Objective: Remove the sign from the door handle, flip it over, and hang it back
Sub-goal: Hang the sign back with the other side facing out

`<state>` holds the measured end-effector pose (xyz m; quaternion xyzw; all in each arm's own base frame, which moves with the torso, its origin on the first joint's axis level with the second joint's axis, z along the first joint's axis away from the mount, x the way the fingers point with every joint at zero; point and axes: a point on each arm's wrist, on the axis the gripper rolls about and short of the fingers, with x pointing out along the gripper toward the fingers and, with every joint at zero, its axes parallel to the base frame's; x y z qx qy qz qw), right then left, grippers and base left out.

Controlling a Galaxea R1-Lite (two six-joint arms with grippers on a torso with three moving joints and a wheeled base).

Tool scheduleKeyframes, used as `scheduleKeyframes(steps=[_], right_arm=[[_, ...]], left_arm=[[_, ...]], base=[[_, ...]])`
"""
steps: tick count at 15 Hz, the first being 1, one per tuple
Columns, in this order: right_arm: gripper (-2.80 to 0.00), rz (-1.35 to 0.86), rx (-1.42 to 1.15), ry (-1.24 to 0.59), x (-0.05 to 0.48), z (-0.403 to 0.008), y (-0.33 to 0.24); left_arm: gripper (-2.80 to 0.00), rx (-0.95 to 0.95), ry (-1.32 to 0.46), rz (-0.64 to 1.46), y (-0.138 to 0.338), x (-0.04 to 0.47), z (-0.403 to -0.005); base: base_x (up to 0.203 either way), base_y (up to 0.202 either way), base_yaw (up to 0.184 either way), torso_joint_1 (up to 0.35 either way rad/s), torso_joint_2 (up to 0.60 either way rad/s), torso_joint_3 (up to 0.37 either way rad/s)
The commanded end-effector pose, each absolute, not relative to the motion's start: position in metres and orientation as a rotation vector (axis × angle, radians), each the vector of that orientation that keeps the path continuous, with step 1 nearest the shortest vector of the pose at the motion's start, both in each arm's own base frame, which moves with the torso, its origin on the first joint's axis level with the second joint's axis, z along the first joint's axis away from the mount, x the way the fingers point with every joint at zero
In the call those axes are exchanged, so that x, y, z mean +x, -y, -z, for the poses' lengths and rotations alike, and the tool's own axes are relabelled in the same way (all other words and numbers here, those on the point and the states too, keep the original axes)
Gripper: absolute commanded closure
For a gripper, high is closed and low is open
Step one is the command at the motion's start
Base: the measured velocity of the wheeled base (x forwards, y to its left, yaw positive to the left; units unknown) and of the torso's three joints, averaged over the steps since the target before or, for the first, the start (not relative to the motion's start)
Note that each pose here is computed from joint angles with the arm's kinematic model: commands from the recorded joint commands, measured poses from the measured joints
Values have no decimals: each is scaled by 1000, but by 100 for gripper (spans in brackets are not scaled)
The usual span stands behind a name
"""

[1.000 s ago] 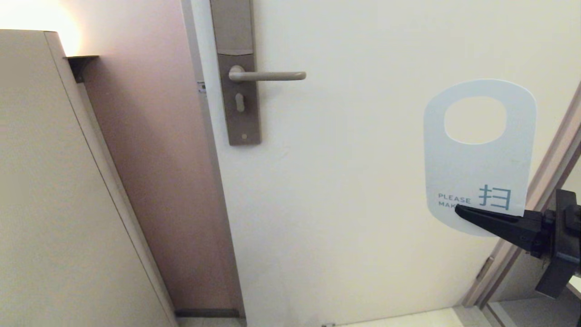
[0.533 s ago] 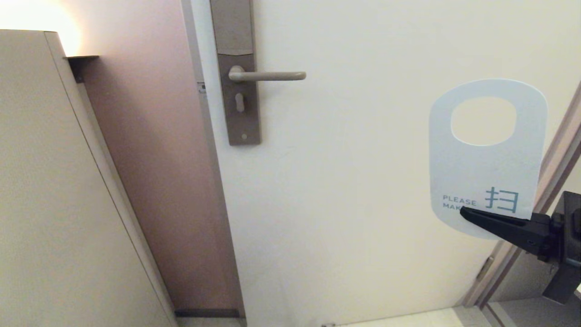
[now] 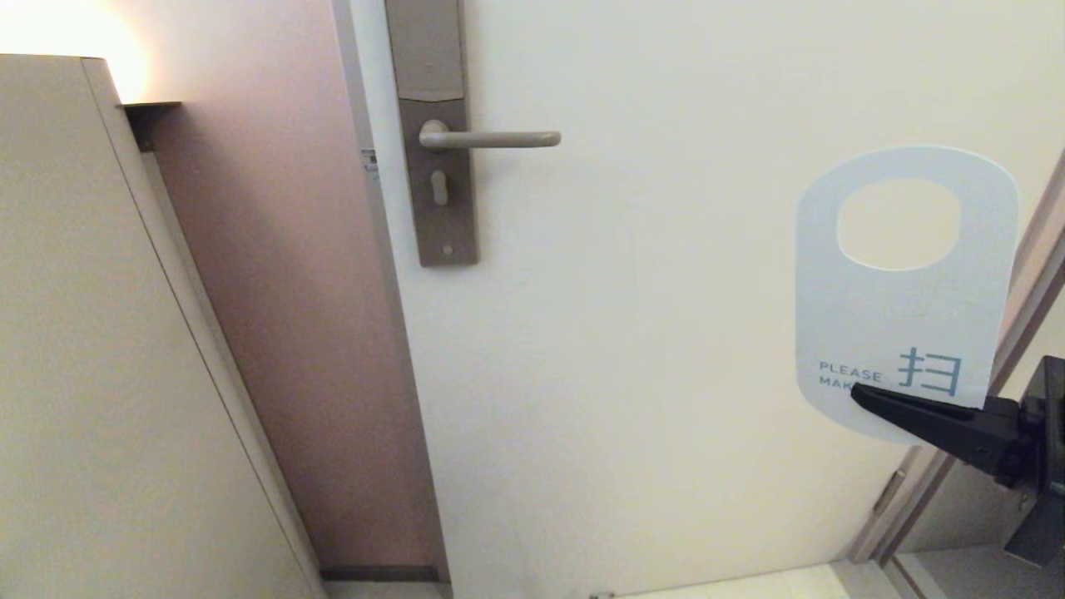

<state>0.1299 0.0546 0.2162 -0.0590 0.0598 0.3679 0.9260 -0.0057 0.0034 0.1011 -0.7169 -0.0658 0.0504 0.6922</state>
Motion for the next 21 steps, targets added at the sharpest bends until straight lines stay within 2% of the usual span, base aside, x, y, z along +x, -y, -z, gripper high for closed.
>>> scheduleKeyframes(steps=[1,11,13,17,21], right_arm=[[0,-760,-121,-135,130,-212,-55],[0,-761,-121,-141,129,-210,-54],[0,-761,-122,-143,128,-209,-54],[0,-761,-127,-153,128,-206,-54],[0,-763,-128,-153,128,-206,-54]], left_arm=[[0,-1612,157,-107,-3,-7,-101],[0,-1573,158,-104,-3,-7,-101],[0,-1416,142,-111,-3,-7,-101],[0,-927,114,-126,-3,-7,-102],[0,-594,179,-91,-3,-8,-112]], base=[[0,0,0,0,0,0],[0,0,0,0,0,0],[0,0,0,0,0,0],[0,0,0,0,0,0],[0,0,0,0,0,0]])
